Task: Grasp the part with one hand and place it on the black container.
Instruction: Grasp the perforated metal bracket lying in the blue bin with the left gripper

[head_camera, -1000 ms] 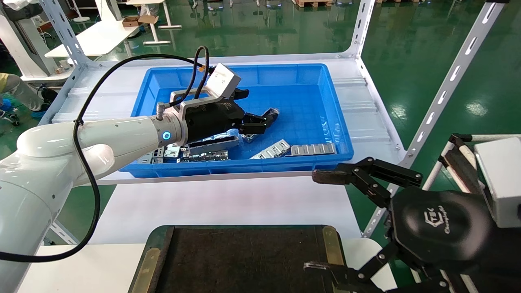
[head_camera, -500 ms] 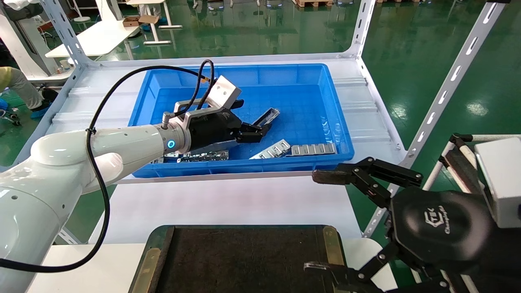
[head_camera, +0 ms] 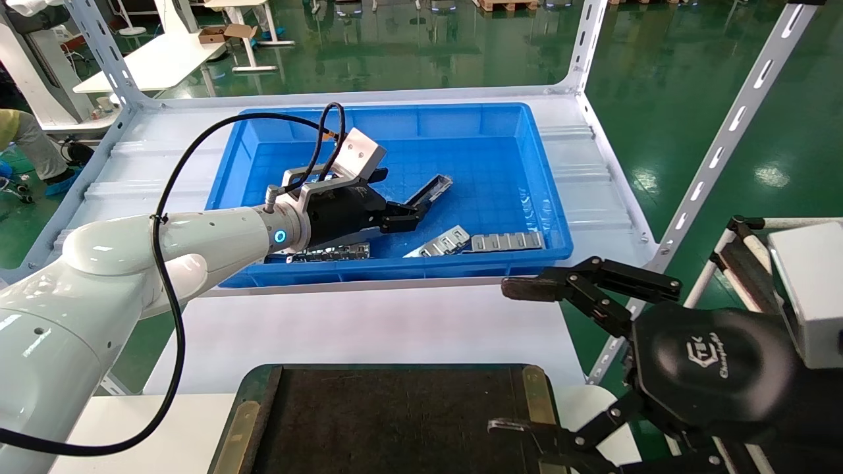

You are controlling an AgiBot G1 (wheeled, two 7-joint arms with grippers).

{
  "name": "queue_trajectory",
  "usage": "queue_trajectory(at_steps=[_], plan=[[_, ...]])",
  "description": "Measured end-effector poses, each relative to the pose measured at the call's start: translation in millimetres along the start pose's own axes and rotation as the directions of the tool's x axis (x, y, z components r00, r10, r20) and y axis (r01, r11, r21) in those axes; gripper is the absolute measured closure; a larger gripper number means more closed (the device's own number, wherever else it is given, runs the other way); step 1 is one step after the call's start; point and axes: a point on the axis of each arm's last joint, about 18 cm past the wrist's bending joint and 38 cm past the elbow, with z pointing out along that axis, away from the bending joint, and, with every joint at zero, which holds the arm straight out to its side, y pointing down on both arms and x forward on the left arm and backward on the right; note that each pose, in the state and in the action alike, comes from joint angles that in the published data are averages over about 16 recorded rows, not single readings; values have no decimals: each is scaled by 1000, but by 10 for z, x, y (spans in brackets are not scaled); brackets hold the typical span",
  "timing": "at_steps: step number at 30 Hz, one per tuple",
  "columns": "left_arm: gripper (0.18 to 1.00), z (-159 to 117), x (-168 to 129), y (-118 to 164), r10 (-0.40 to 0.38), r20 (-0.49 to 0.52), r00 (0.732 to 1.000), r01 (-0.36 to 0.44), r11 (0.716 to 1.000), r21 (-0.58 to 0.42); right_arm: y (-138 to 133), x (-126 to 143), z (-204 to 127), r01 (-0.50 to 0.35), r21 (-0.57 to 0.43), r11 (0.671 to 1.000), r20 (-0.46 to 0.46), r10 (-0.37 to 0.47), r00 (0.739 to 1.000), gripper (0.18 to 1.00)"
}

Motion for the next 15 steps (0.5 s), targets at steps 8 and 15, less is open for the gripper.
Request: queue_trajectory(at_steps=[8, 15], plan=[[323, 21, 31, 61, -14, 5, 1000, 14, 1000, -16, 0, 0, 0, 0, 0, 1000, 0, 0, 1000, 304], [454, 34, 52, 124, -24, 9, 1000, 24, 999, -29, 0, 0, 0, 0, 0, 1000, 0, 0, 1000, 436]])
